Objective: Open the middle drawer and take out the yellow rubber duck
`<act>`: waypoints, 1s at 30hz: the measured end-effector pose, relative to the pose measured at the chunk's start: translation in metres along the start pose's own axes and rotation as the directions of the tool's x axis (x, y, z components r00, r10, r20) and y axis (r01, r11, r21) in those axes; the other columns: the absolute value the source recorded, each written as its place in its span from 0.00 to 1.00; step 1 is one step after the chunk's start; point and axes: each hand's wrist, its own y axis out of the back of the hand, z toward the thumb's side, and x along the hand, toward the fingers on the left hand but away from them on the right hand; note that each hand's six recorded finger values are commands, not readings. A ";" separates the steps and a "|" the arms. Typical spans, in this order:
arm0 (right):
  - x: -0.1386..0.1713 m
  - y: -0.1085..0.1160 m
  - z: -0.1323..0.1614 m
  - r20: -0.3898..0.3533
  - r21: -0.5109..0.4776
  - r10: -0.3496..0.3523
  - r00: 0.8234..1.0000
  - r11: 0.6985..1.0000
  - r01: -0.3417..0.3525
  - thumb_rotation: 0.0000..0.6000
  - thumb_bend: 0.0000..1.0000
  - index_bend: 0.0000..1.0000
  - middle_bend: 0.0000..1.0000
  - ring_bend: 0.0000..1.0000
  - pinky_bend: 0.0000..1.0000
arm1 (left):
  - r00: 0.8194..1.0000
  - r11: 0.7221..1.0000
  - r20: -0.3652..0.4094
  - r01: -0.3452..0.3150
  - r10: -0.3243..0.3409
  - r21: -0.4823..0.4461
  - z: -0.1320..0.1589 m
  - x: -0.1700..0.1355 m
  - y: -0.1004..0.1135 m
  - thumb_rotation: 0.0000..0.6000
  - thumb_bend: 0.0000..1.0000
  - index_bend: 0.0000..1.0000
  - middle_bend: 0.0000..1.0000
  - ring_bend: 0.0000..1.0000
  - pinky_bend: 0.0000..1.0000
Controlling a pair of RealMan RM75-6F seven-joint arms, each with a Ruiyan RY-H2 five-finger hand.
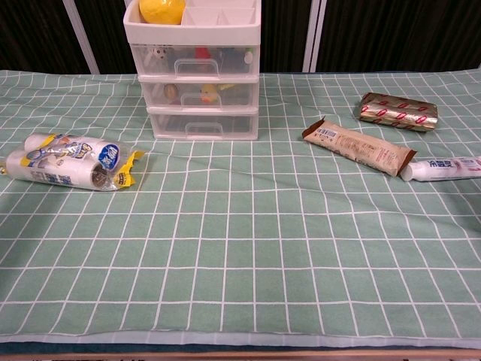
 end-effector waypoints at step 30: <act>-0.001 -0.005 -0.004 0.040 -0.021 0.050 0.998 0.999 -0.049 1.00 0.02 0.00 0.00 0.00 0.22 | 0.997 0.982 0.082 0.019 -0.004 -0.187 0.054 0.029 0.007 1.00 0.52 0.07 0.88 0.90 0.97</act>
